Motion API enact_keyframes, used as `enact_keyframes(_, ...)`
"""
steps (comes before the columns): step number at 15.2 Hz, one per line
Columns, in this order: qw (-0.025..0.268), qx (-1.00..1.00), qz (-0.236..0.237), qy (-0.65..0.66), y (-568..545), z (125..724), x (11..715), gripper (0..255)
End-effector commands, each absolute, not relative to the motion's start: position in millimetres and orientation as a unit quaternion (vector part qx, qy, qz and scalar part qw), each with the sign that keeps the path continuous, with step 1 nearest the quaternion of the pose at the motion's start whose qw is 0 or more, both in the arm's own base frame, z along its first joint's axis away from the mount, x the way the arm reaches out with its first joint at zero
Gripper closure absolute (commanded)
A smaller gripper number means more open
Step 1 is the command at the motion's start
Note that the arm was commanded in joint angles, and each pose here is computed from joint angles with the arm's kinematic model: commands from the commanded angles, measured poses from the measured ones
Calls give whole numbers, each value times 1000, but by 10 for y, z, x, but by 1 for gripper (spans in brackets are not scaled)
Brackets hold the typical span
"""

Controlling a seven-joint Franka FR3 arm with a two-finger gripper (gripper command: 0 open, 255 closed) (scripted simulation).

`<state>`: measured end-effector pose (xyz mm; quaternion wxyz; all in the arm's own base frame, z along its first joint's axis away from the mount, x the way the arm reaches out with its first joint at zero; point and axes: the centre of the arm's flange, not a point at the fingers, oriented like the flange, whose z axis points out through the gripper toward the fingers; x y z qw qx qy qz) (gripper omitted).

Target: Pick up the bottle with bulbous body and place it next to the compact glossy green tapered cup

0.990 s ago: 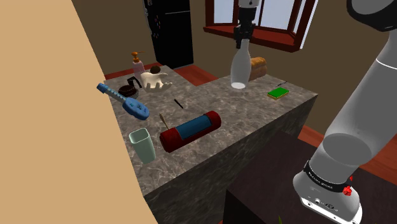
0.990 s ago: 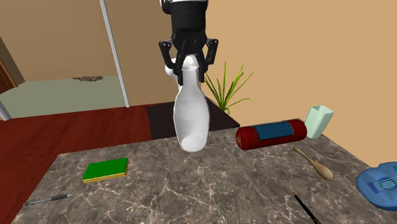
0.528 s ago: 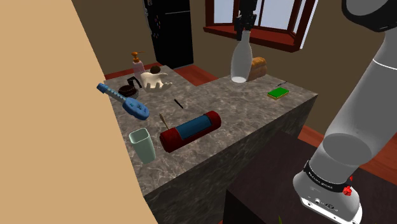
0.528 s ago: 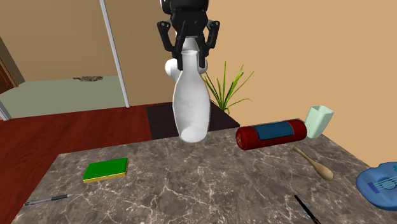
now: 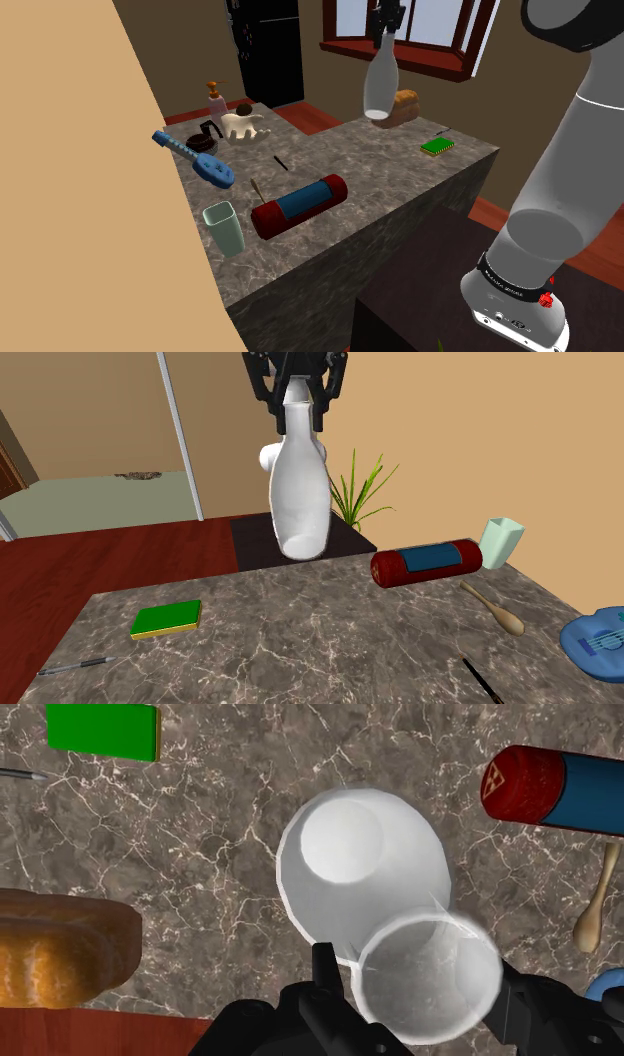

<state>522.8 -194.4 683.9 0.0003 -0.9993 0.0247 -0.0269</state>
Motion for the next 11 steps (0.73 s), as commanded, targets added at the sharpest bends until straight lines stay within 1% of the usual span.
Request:
enact_keyframes(1, 0, -999, -27, 25, -1815, 6880, 5192, 255)
enact_keyframes(11, 0, -999, -27, 25, -512, 6883, 4978, 255)
